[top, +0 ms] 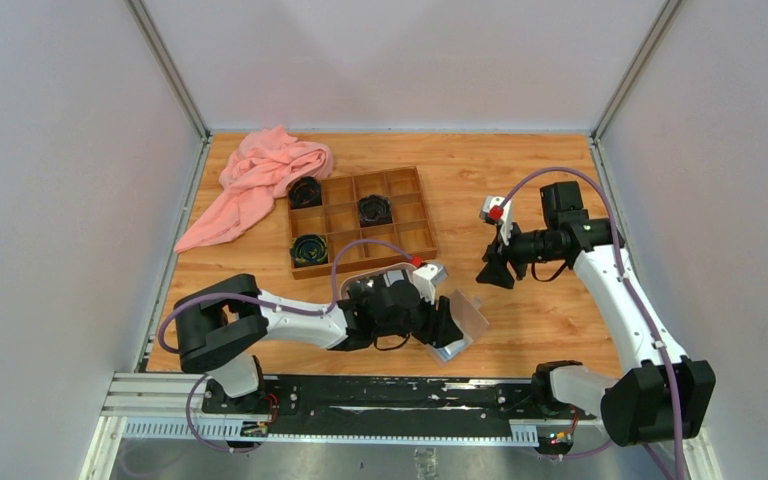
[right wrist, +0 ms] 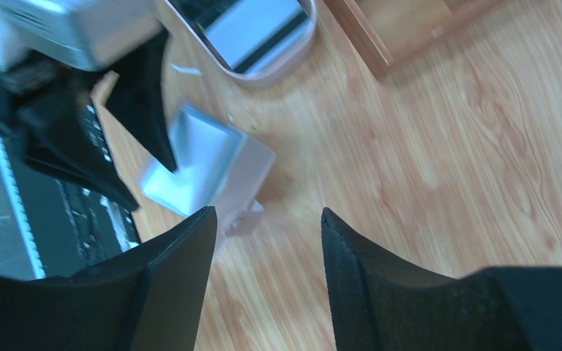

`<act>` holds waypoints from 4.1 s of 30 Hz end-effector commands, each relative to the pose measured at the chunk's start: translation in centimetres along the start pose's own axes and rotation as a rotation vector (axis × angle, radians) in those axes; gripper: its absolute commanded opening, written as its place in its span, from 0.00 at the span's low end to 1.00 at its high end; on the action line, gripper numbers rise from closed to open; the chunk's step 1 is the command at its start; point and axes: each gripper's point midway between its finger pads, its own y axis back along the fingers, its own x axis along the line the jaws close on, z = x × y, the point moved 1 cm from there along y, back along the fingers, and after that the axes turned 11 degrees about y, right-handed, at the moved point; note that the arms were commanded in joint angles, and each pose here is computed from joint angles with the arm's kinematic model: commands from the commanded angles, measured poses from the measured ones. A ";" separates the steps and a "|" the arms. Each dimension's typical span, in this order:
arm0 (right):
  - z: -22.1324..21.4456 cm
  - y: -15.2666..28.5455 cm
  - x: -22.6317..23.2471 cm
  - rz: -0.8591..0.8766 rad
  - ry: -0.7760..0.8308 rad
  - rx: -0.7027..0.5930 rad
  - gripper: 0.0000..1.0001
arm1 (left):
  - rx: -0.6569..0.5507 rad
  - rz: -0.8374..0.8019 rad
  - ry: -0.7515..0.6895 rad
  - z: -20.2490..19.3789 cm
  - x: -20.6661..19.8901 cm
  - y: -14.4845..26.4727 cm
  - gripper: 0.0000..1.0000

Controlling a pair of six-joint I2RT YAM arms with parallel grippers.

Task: Put the credit cards into the card holder
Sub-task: Open the card holder at the center of the board.

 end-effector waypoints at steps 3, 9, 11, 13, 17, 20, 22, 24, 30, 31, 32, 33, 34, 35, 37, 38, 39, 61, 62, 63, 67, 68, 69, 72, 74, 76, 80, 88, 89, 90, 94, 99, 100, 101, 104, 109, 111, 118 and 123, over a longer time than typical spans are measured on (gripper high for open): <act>0.7 -2.0 3.4 0.199 -0.108 -0.137 0.47 | -0.054 -0.020 -0.012 1.7 -0.6 0.8 0.50; -1.3 -5.2 4.0 0.297 -0.132 0.012 0.21 | -0.112 -0.021 -0.005 2.3 -0.5 3.2 0.50; -1.6 -6.3 4.6 0.324 -0.105 0.063 0.16 | -0.146 -0.020 -0.002 2.7 -0.3 4.5 0.50; -2.6 -7.4 4.6 0.314 -0.085 0.140 0.12 | -0.180 -0.017 0.004 3.0 0.0 5.8 0.50; -5.8 -8.3 2.6 0.209 -0.097 0.328 0.07 | -0.257 -0.020 0.028 3.4 0.8 8.7 0.52; -7.7 -8.3 1.5 0.154 -0.105 0.427 0.07 | -0.283 -0.027 0.062 3.0 1.6 10.2 0.63; -8.9 -8.4 1.3 0.142 -0.113 0.475 0.07 | -0.290 -0.051 0.076 3.0 1.2 10.8 0.81; -9.7 -8.5 1.3 0.147 -0.125 0.508 0.07 | -0.283 -0.074 0.091 2.9 0.8 11.1 0.97; -10.9 -9.1 2.1 0.211 -0.154 0.540 0.07 | -0.199 -0.114 0.194 2.2 -0.9 9.6 0.97; -11.0 -9.1 2.2 0.219 -0.159 0.542 0.07 | -0.193 -0.110 0.212 2.1 -0.9 9.1 0.94; -11.1 -9.1 2.4 0.225 -0.162 0.543 0.07 | -0.191 -0.099 0.228 2.1 -0.7 8.7 0.90; -11.2 -9.1 2.5 0.230 -0.166 0.547 0.07 | -0.185 -0.081 0.244 1.8 -0.4 8.2 0.84; -11.4 -9.2 2.5 0.232 -0.169 0.555 0.07 | -0.180 -0.073 0.259 1.6 -0.2 7.8 0.79; -11.8 -9.3 2.5 0.237 -0.175 0.569 0.07 | -0.177 -0.068 0.274 1.5 -0.1 7.4 0.74; -12.5 -9.4 2.5 0.246 -0.185 0.597 0.07 | -0.168 -0.055 0.294 1.1 0.1 6.7 0.68; -12.8 -9.4 2.5 0.251 -0.195 0.612 0.07 | -0.165 -0.045 0.302 0.9 0.2 6.4 0.67; -13.0 -9.5 2.6 0.258 -0.202 0.625 0.07 | -0.165 -0.033 0.308 0.8 0.4 6.1 0.67; -13.8 -9.6 2.9 0.282 -0.224 0.660 0.07 | -0.174 0.087 0.454 -0.7 3.3 1.6 0.61; -13.9 -9.6 2.9 0.283 -0.225 0.661 0.07 | -0.175 0.091 0.462 -0.7 3.5 1.6 0.60; -13.9 -9.6 2.9 0.283 -0.225 0.660 0.07 | -0.176 0.095 0.469 -0.7 3.6 1.5 0.60; -13.9 -9.6 2.9 0.283 -0.224 0.661 0.07 | -0.169 0.109 0.489 -1.1 3.9 1.1 0.60; -13.9 -9.6 2.9 0.283 -0.224 0.661 0.07 | -0.168 0.112 0.489 -1.1 4.0 0.9 0.60; -13.9 -9.6 2.9 0.282 -0.225 0.661 0.07 | -0.168 0.114 0.489 -1.1 4.1 0.8 0.60; -13.9 -9.6 2.9 0.283 -0.224 0.661 0.07 | -0.179 0.113 0.487 -0.9 3.9 0.7 0.60; -13.9 -9.6 3.0 0.284 -0.225 0.662 0.07 | -0.188 0.113 0.485 -0.6 3.9 0.7 0.60; -13.9 -9.6 3.0 0.285 -0.226 0.661 0.07 | -0.199 0.118 0.482 -0.5 4.0 0.6 0.60; -13.7 -9.6 3.0 0.286 -0.226 0.655 0.07 | -0.212 0.127 0.479 -0.2 4.2 0.1 0.60; -12.9 -9.6 3.2 0.298 -0.231 0.619 0.07 | -0.221 0.126 0.467 0.6 4.2 -0.8 0.60; -12.7 -9.6 3.2 0.299 -0.233 0.611 0.08 | -0.225 0.125 0.465 0.8 4.2 -0.8 0.60; -12.4 -9.5 3.2 0.299 -0.234 0.599 0.08 | -0.227 0.124 0.463 1.0 4.2 -1.0 0.60; -11.0 -9.0 2.6 0.273 -0.249 0.534 0.15 | -0.237 0.098 0.443 1.7 4.0 -1.4 0.60; -9.3 -7.8 1.5 0.212 -0.249 0.447 0.27 | -0.260 0.024 0.424 2.8 3.8 -2.3 0.60; -9.0 -7.6 1.4 0.202 -0.247 0.432 0.29 | -0.263 0.007 0.426 2.9 3.8 -2.4 0.60; -8.8 -7.4 1.2 0.190 -0.244 0.419 0.31 | -0.271 -0.023 0.429 3.2 3.5 -2.6 0.60; -8.4 -6.7 0.5 0.150 -0.244 0.396 0.37 | -0.273 -0.041 0.443 3.3 3.8 -3.0 0.60; -8.1 -5.2 -0.7 0.082 -0.276 0.340 0.41 | -0.267 -0.029 0.452 3.3 4.5 -3.6 0.60; -8.0 -4.6 -1.1 0.060 -0.291 0.320 0.41 | -0.263 -0.033 0.453 3.4 4.4 -3.8 0.60; -10.7 -4.2 -0.9 0.079 -0.340 0.400 0.31 | -0.240 -0.054 0.449 3.5 3.7 -4.5 0.59; -12.1 -4.5 -0.5 0.126 -0.378 0.442 0.24 | -0.212 -0.054 0.460 2.9 3.8 -5.0 0.59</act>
